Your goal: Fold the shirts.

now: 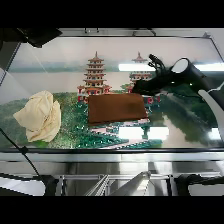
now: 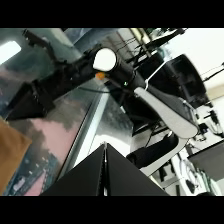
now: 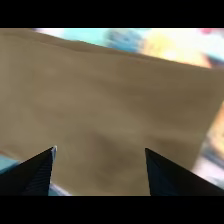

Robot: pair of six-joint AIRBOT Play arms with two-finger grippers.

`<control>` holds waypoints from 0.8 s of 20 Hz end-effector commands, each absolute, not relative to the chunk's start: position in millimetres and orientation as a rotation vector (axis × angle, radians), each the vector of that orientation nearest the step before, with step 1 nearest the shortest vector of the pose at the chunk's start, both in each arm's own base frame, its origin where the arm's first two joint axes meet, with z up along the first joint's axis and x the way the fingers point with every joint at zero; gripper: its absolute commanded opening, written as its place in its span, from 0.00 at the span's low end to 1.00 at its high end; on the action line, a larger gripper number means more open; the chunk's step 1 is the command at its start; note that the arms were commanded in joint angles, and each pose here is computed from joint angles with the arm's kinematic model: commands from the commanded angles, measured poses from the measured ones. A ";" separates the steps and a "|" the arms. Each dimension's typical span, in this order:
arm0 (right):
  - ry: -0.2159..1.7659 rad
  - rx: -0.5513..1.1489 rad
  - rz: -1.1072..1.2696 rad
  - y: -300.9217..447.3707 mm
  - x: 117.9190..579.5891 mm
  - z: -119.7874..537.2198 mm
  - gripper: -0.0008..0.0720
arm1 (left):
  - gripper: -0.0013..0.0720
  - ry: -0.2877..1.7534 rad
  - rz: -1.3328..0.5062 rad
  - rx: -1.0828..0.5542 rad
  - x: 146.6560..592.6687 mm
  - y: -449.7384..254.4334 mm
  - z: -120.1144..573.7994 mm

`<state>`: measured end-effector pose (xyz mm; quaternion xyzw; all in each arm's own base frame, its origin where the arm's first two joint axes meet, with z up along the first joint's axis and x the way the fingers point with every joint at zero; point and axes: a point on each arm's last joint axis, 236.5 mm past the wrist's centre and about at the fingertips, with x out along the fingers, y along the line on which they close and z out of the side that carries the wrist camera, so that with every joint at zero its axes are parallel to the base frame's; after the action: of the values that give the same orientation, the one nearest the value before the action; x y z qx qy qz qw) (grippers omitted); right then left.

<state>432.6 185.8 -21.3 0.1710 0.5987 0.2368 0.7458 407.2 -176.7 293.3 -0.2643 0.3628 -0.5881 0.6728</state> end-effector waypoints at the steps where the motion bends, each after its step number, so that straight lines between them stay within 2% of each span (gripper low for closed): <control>1: 1.426 0.476 0.345 118.4 424.5 -63.8 0.88 | 0.02 0.873 -1.309 -0.542 400.8 -192.7 282.0; 3: 1.458 0.534 0.390 124.5 424.6 -85.7 0.88 | 0.02 0.894 -1.324 -0.530 395.8 -203.8 279.4; 6: 1.465 0.655 0.586 172.6 420.4 -94.6 0.88 | 0.02 0.896 -1.345 -0.525 392.1 -217.5 280.6; 10: 1.523 0.624 0.651 206.7 403.3 -112.3 0.87 | 0.02 0.891 -1.353 -0.531 391.5 -230.1 282.8; 11: 1.517 0.616 0.674 213.0 402.0 -111.1 0.79 | 0.02 0.889 -1.356 -0.530 391.2 -233.4 283.2; 12: 1.492 0.628 0.710 219.8 404.2 -104.4 0.39 | 0.02 0.891 -1.361 -0.529 389.9 -236.2 283.5; 13: 1.461 0.642 0.756 224.6 407.5 -94.2 0.05 | 0.02 0.894 -1.366 -0.528 388.5 -238.9 283.5; 16: 1.362 0.665 0.775 198.6 431.5 -53.9 0.04 | 0.02 0.904 -1.378 -0.529 384.6 -246.9 283.8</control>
<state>415.7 206.7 -87.4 0.2776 0.6371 0.3164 0.6457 386.9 -239.5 282.7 -0.2312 0.3967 -0.6035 0.6519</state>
